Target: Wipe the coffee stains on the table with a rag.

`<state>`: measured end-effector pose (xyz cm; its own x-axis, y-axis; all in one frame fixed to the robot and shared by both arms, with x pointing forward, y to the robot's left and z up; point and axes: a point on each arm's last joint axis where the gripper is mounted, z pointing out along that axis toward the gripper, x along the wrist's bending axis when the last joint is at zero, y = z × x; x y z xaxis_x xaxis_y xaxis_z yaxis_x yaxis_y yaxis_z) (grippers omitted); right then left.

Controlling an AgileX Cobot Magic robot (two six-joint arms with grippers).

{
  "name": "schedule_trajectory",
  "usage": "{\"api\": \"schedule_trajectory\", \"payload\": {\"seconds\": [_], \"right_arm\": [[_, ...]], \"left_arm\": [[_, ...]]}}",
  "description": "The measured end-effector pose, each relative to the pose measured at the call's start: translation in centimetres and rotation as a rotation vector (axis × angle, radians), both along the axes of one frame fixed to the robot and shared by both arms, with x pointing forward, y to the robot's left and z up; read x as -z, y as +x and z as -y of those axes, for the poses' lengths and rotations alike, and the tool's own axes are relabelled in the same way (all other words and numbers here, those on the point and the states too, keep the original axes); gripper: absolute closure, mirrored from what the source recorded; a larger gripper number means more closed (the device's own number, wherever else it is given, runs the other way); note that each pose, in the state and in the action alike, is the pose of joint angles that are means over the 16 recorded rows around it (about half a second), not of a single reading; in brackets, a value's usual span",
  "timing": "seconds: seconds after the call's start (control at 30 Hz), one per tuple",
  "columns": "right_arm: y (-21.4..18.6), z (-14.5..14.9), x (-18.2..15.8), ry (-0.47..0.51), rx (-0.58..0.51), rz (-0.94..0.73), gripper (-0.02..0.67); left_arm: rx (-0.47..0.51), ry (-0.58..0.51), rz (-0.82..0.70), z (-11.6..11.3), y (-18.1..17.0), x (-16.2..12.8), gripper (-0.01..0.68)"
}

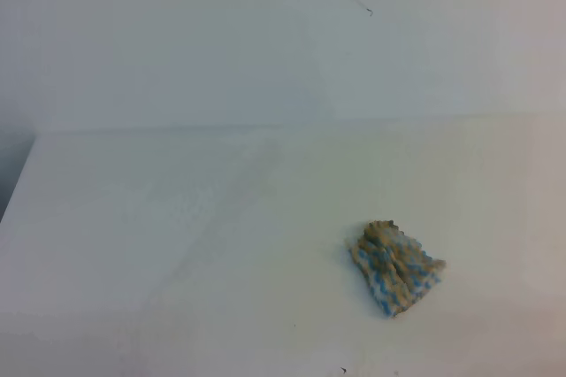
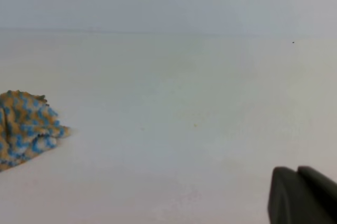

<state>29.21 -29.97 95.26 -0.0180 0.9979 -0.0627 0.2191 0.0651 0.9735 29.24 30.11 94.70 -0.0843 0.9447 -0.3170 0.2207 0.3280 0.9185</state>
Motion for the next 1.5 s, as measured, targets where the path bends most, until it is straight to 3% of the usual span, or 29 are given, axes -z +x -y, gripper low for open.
{"api": "schedule_trajectory", "payload": {"seconds": [1.5], "right_arm": [[0.0, 0.0, -0.01, 0.0, 0.0, 0.001, 0.65]], "left_arm": [[0.0, 0.0, 0.0, 0.0, 0.0, 0.0, 0.672]]}}
